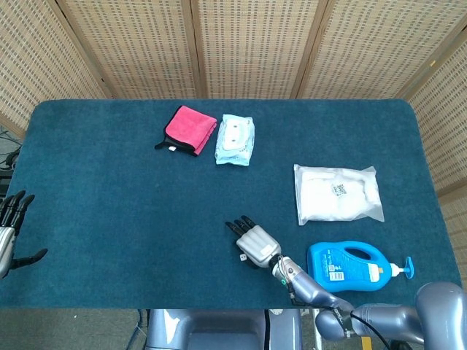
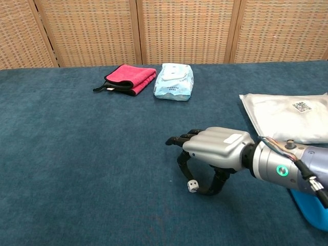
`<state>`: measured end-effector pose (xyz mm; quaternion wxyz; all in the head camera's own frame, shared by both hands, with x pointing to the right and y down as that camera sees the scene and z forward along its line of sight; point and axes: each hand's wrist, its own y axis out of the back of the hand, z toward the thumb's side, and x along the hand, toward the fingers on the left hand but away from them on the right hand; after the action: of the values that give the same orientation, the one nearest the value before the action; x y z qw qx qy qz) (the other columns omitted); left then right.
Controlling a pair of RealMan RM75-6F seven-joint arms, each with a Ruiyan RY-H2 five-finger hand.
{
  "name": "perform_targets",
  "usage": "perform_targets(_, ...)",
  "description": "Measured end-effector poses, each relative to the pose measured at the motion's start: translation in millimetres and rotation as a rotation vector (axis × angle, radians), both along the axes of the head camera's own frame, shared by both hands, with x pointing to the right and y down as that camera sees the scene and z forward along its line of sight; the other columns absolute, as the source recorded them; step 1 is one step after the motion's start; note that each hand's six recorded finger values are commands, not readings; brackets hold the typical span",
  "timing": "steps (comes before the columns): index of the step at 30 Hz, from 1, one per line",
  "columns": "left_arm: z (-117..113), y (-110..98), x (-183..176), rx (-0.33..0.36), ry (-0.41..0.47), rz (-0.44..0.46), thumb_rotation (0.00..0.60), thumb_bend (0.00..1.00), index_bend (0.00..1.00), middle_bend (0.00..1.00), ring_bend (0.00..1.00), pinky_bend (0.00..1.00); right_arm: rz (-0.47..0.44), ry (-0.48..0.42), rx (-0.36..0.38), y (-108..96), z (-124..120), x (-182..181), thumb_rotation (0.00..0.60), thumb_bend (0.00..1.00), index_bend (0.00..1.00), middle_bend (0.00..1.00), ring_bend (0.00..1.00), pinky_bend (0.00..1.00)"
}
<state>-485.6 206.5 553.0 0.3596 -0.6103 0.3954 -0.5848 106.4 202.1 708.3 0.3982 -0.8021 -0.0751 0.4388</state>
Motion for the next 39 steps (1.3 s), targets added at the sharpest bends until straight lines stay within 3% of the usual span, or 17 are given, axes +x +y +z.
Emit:
perform_targets(8,-2,0,-1,0.003,0.006,-0.004,0.6,0.0,0.0,0.0,0.0,0.0,0.06,-0.093,0.032,-24,-33,-14,0.6,0.41,0.52,0.0,0.0,0.0)
perform_targets(18,-6,-1,-4,0.01,0.022,-0.013,0.6,0.0,0.0,0.0,0.0,0.0,0.178,-0.161,0.184,-98,-103,-21,0.6,0.41,0.52,0.0,0.0,0.0)
perform_targets(19,-6,-2,-5,0.011,0.023,-0.014,0.6,0.0,0.0,0.0,0.0,0.0,0.186,-0.158,0.195,-103,-108,-21,0.6,0.41,0.49,0.0,0.0,0.0)
perform_targets(23,-7,-2,-6,0.014,0.028,-0.019,0.6,0.0,0.0,0.0,0.0,0.0,0.222,-0.144,0.254,-126,-133,-18,0.6,0.37,0.12,0.0,0.0,0.0)
perform_targets(24,-8,-2,-7,0.013,0.029,-0.02,0.6,0.0,0.0,0.0,0.0,0.0,0.228,-0.132,0.273,-131,-139,-16,0.6,0.36,0.08,0.0,0.0,0.0)
perform_targets(30,-9,-2,-7,0.016,0.033,-0.02,0.6,0.0,0.0,0.0,0.0,0.0,0.263,-0.09,0.318,-145,-152,-5,0.6,0.36,0.06,0.0,0.0,0.0)
perform_targets(39,-10,-2,-8,0.014,0.035,-0.02,0.6,0.0,0.0,0.0,0.0,0.0,0.26,-0.063,0.347,-143,-159,10,0.6,0.36,0.06,0.0,0.0,0.0)
